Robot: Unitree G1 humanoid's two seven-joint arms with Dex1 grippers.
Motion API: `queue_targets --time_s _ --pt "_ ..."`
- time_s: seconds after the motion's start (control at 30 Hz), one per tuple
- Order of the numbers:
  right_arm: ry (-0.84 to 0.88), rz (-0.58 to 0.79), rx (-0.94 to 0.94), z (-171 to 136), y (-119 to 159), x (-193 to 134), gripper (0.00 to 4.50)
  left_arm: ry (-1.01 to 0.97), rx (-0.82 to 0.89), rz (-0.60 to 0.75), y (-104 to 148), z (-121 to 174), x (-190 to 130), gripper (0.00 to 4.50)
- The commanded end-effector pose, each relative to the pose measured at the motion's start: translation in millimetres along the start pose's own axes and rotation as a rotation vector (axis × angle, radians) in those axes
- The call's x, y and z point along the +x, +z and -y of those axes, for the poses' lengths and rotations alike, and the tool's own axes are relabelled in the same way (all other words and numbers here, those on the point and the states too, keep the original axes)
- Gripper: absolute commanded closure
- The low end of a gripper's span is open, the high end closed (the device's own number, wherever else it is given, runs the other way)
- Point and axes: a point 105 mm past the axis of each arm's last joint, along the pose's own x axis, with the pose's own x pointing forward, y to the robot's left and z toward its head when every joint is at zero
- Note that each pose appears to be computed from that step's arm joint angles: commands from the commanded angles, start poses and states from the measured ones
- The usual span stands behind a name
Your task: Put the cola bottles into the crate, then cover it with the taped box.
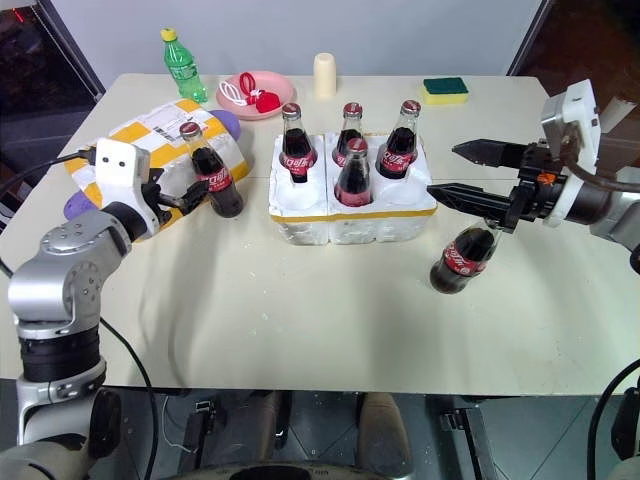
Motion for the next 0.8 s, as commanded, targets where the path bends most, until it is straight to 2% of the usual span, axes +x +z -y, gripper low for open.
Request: queue_targets --time_s 0.03,0.27,0.43,0.5,0.6,0.7,0.8 --pt "-0.003 0.046 -0.045 -5 16 -5 0.0 -0.015 0.028 0.046 9 0 10 0.03" --pt "-0.007 0.054 -0.038 -4 17 -1 0.0 -0.056 0.057 0.03 1 4 33 0.03" --pt "-0.006 0.061 -0.028 -4 15 2 0.0 -0.09 0.085 0.066 4 12 49 0.03" --pt "-0.007 0.062 -0.027 -4 16 2 0.0 -0.099 0.085 0.076 5 13 49 0.56" --pt "-0.013 0.061 -0.026 -4 15 2 0.0 -0.093 0.08 0.088 11 7 45 1.78" --pt "-0.021 0.059 -0.024 -4 14 0 0.0 -0.064 0.048 0.071 18 -6 42 1.72" --pt "-0.036 0.054 -0.019 -3 14 -4 0.0 -0.132 -0.067 0.114 46 -8 34 1.72"
